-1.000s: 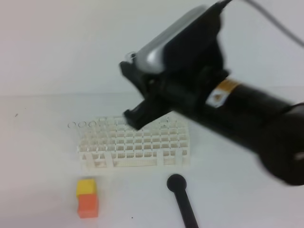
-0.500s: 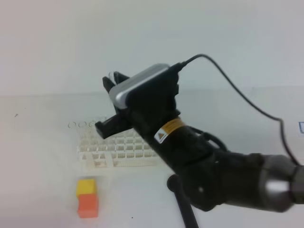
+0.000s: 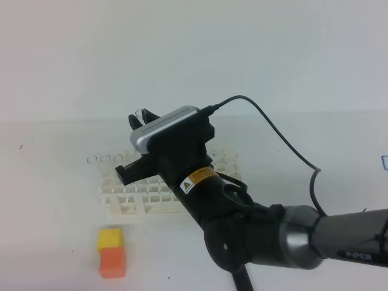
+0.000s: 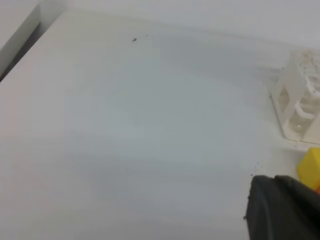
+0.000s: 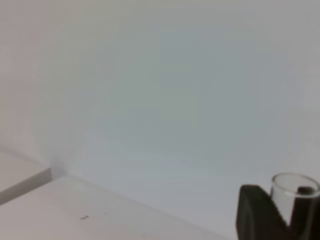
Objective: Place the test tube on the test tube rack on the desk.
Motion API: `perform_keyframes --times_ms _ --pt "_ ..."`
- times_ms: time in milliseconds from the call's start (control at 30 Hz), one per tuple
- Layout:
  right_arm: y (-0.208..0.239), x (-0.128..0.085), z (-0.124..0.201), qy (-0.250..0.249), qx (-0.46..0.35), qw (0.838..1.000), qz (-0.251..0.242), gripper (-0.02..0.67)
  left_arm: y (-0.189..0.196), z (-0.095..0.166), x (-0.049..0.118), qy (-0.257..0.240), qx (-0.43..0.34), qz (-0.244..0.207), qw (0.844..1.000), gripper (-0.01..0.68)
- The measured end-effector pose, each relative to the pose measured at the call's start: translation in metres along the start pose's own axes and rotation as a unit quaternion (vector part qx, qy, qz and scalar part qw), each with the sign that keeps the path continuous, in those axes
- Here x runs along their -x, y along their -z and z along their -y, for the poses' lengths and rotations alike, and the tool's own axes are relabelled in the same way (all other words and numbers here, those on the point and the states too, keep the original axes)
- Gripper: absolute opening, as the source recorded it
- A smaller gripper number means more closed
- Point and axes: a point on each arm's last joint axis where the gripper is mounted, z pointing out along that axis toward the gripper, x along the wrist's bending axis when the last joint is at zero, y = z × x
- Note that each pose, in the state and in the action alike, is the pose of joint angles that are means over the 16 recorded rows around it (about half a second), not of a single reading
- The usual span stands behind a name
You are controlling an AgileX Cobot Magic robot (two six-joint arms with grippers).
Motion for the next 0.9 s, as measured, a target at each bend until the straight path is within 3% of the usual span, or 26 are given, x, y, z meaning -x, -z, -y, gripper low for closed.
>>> perform_keyframes --times_ms 900 --pt "-0.003 -0.004 0.023 -0.015 0.008 1.0 0.012 0.126 0.0 0.0 0.002 0.008 0.002 0.012 1.0 -0.001"
